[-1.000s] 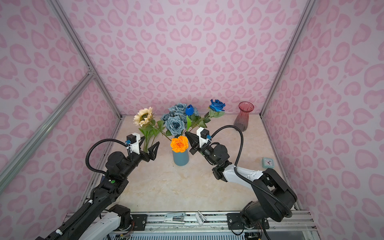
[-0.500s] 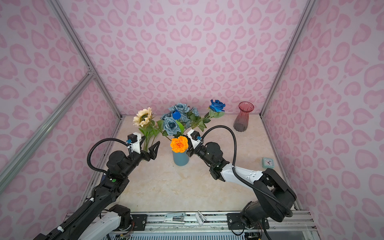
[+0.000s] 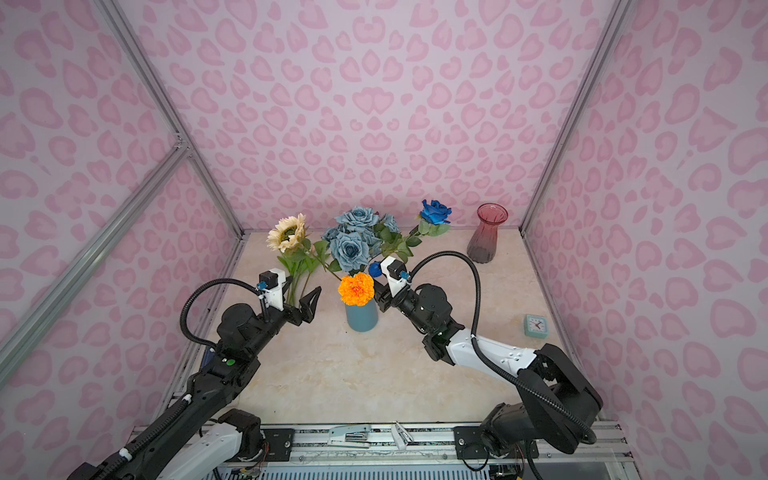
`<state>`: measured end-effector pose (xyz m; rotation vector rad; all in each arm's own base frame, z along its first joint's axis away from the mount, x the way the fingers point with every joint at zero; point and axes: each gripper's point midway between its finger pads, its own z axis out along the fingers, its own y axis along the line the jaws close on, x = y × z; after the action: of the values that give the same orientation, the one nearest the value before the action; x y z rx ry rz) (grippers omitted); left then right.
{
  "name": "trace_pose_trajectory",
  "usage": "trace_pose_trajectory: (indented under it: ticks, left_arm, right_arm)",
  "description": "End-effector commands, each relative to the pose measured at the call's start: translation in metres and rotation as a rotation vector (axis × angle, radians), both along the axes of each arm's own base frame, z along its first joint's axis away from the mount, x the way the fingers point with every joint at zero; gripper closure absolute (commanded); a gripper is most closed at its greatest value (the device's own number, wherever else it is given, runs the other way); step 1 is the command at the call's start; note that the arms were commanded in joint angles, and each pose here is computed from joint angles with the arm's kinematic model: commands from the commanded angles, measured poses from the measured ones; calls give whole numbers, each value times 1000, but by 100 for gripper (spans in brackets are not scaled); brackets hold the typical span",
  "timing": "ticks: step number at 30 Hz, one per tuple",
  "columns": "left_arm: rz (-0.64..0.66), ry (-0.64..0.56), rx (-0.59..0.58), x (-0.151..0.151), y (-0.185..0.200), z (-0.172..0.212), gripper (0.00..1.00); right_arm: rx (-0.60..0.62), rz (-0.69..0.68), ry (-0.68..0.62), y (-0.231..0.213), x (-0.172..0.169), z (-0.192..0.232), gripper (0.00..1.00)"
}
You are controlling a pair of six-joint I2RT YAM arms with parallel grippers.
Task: Arrange the flowers into the vase
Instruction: 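Lower the blue tulip stem into the teal vase with the right gripper, then open the right gripper and withdraw it while the left gripper moves to the vase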
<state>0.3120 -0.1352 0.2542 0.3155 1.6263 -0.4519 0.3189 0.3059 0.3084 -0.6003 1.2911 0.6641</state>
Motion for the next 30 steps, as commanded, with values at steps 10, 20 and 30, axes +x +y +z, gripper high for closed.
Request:
trace_pose_trajectory:
  ticks: [10, 20, 30]
  left_arm:
    - [-119, -3, 56, -12, -31, -36, 0]
    - [-135, -6, 47, -3, -53, -50, 3]
    - [-181, -8, 62, 7, -70, -52, 3]
  right_arm:
    - [9, -28, -30, -20, -20, 9, 45]
    - [-29, -58, -48, -38, -39, 13, 17]
    - [29, -50, -91, -50, -54, 50, 3]
